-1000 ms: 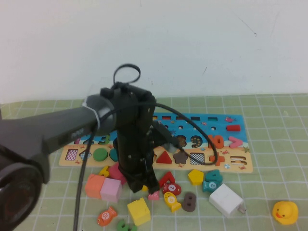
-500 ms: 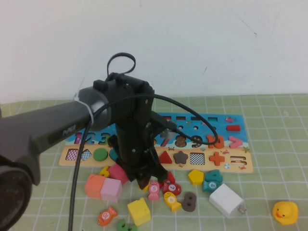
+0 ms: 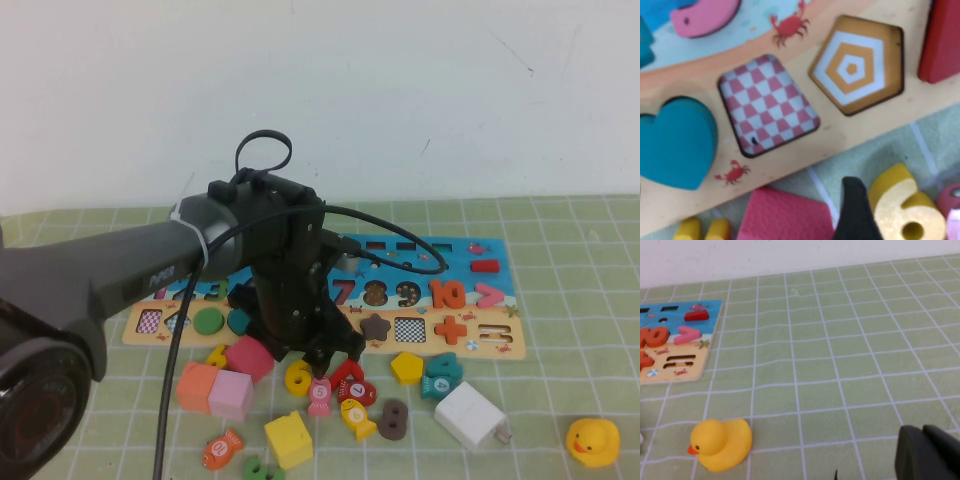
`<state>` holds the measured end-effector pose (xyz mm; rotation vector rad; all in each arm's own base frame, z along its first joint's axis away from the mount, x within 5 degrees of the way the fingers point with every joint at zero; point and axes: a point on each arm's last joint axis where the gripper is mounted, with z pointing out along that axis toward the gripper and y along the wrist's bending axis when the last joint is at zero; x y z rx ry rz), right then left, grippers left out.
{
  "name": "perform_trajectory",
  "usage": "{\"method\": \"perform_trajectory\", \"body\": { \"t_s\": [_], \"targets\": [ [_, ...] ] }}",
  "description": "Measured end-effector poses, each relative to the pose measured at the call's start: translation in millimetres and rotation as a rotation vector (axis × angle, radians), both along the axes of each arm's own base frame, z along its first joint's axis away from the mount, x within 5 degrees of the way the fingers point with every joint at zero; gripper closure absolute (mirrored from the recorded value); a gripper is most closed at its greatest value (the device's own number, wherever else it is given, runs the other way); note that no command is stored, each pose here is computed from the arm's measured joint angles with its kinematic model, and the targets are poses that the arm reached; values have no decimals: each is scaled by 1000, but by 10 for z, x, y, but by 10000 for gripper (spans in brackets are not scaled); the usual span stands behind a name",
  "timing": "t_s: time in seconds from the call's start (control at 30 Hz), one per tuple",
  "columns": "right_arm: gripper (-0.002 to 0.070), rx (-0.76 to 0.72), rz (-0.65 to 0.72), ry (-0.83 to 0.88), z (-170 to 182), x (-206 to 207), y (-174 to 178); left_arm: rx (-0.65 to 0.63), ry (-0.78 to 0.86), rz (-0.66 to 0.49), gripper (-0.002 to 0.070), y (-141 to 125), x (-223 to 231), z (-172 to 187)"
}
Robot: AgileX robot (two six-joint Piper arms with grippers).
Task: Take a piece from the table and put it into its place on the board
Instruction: Pick up the "number 6"
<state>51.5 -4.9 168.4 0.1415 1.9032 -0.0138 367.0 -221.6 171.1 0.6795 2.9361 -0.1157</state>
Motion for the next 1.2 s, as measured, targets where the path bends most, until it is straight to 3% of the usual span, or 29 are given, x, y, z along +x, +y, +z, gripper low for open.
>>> {"method": "perform_trajectory", "body": {
  "t_s": [0.23, 0.87, 1.2],
  "targets": [
    [678, 0, 0, 0, 0, 0, 0, 16, 1, 10, 308, 3, 20, -56],
    [678, 0, 0, 0, 0, 0, 0, 114, 0, 19, 311, 73, 54, -144],
    [678, 0, 0, 0, 0, 0, 0, 178, 95, -5, 311, 132, -36, -143]
  ]
}}
